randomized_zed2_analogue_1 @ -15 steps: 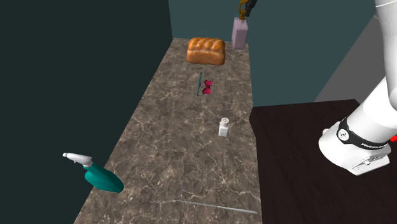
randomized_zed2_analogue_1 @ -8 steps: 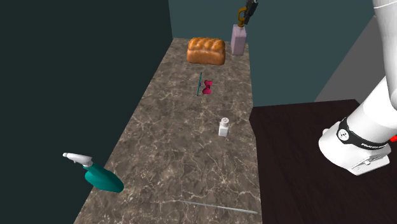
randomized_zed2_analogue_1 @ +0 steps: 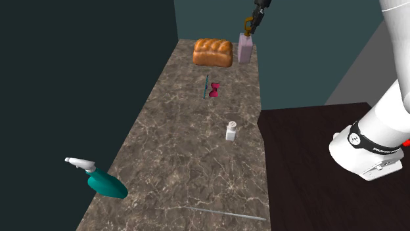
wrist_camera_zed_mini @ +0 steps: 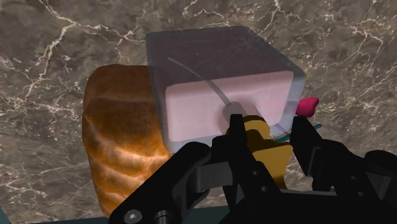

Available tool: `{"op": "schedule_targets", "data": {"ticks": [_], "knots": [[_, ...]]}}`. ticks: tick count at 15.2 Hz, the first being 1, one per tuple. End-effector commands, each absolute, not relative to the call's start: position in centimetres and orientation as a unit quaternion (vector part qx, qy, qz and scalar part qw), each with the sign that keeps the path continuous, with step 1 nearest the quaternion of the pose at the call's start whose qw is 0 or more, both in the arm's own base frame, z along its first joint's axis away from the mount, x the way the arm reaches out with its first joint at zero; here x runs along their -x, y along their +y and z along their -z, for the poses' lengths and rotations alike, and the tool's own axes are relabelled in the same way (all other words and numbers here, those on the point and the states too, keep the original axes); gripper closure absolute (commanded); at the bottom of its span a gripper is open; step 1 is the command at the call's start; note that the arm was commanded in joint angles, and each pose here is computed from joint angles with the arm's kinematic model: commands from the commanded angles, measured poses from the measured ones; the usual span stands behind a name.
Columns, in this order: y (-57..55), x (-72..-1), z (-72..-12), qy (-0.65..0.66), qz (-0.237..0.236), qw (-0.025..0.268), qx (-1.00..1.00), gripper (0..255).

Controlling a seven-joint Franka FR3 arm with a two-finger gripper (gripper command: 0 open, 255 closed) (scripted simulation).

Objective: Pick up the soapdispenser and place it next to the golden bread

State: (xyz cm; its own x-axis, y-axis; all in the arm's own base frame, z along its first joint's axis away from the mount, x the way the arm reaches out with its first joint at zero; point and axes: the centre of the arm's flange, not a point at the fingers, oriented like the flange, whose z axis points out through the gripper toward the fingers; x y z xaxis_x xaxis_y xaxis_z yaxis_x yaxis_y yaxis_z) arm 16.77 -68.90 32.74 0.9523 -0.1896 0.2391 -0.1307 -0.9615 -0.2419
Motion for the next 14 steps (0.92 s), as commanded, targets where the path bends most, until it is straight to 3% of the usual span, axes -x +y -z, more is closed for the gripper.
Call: {"op": "schedule_targets", "data": {"ticks": [1, 14], "knots": [[-69.0, -16.8, -31.7, 0.082, 0.131, 0.112, 0.982, 255], [-69.0, -16.8, -24.4, 0.082, 0.131, 0.112, 0.982, 255]]}}
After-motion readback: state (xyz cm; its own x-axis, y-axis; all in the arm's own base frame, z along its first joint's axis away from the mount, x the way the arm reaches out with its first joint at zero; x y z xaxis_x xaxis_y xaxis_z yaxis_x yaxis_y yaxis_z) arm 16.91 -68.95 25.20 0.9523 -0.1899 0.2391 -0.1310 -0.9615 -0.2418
